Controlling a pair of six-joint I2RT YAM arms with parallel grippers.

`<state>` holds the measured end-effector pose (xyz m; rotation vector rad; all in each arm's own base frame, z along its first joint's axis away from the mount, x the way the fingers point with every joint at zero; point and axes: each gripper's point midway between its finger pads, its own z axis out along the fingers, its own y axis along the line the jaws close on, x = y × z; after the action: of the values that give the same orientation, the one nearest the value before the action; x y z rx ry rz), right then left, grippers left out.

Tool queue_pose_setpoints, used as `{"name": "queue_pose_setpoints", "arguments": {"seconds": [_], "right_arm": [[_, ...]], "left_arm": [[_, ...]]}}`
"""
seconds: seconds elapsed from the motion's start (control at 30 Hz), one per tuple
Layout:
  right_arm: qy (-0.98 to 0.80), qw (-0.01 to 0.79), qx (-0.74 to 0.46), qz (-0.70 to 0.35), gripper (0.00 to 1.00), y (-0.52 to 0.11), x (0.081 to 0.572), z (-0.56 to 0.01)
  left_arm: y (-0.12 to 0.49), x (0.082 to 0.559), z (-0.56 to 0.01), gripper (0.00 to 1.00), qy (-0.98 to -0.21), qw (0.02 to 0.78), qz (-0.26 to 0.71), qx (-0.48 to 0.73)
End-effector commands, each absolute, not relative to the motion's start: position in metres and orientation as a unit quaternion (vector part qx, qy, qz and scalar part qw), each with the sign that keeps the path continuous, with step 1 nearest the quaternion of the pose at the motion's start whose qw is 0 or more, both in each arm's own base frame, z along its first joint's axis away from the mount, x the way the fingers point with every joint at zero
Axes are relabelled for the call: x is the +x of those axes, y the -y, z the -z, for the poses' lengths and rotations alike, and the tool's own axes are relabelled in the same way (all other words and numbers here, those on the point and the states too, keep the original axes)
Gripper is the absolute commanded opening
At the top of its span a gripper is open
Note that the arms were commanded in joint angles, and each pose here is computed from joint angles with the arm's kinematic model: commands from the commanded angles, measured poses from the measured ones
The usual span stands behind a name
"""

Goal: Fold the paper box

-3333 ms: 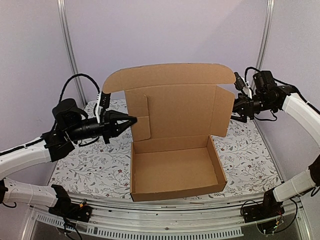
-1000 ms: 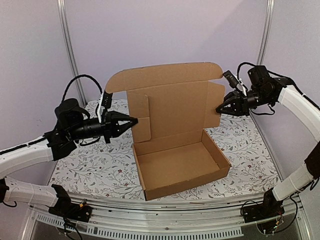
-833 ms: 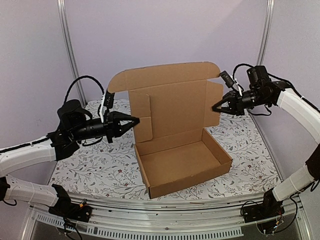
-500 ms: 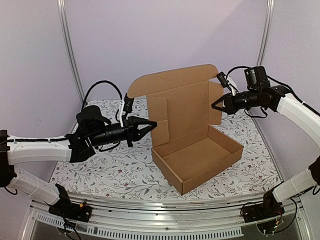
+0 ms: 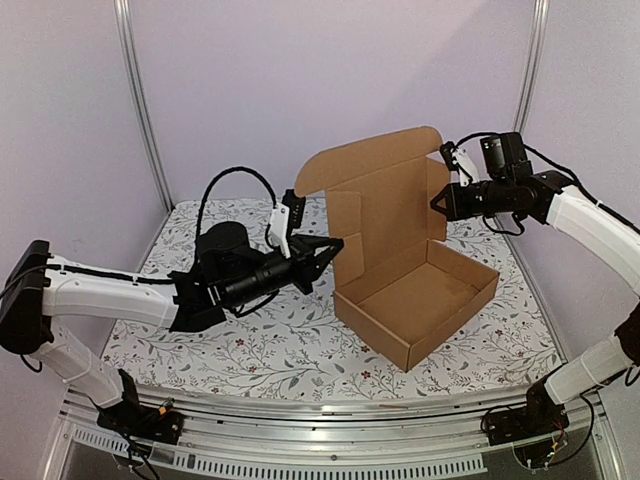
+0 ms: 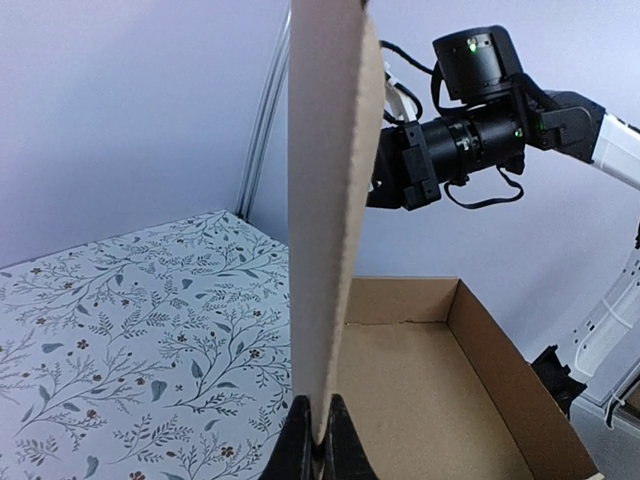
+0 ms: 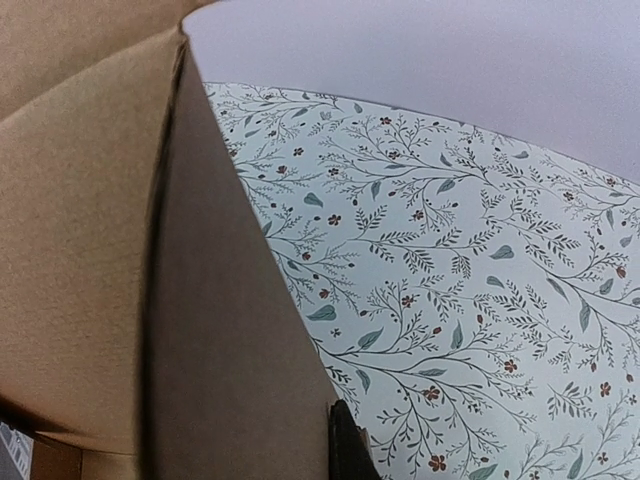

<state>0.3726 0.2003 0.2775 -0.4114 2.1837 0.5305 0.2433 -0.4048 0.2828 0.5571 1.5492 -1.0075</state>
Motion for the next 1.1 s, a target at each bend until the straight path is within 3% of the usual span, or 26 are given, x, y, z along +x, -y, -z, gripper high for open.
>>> {"name": "queue_pose_setpoints", "arguments": {"seconds": [0.0,0.23,0.53,0.77,1.07], "right_arm": [[-0.866,0.425,-0.137,-0.224,0.02,-0.205,0.375,-0.279],[-0.855,0.420,-0.168,-0.251,0.00,-0.220,0.377,-0.249],[-0.809,0.469,-0.190,-0.299,0.00,-0.249,0.406,-0.220],[-0.825,0.442,-0.207,-0.286,0.00,-0.271,0.422,-0.162],[-0.839,0.408,-0.233,-0.274,0.00,-0.292,0.408,-0.114]], "left_arm": [[0.394,0.244,-0.302,0.00,-0.644,0.608,0.402,0.231],[0.381,0.247,-0.269,0.00,-0.658,0.617,0.320,0.290],[0.369,0.267,-0.204,0.00,-0.656,0.654,0.203,0.319],[0.363,0.280,-0.166,0.00,-0.654,0.669,0.143,0.321],[0.352,0.282,-0.138,0.00,-0.657,0.669,0.099,0.333]]}}
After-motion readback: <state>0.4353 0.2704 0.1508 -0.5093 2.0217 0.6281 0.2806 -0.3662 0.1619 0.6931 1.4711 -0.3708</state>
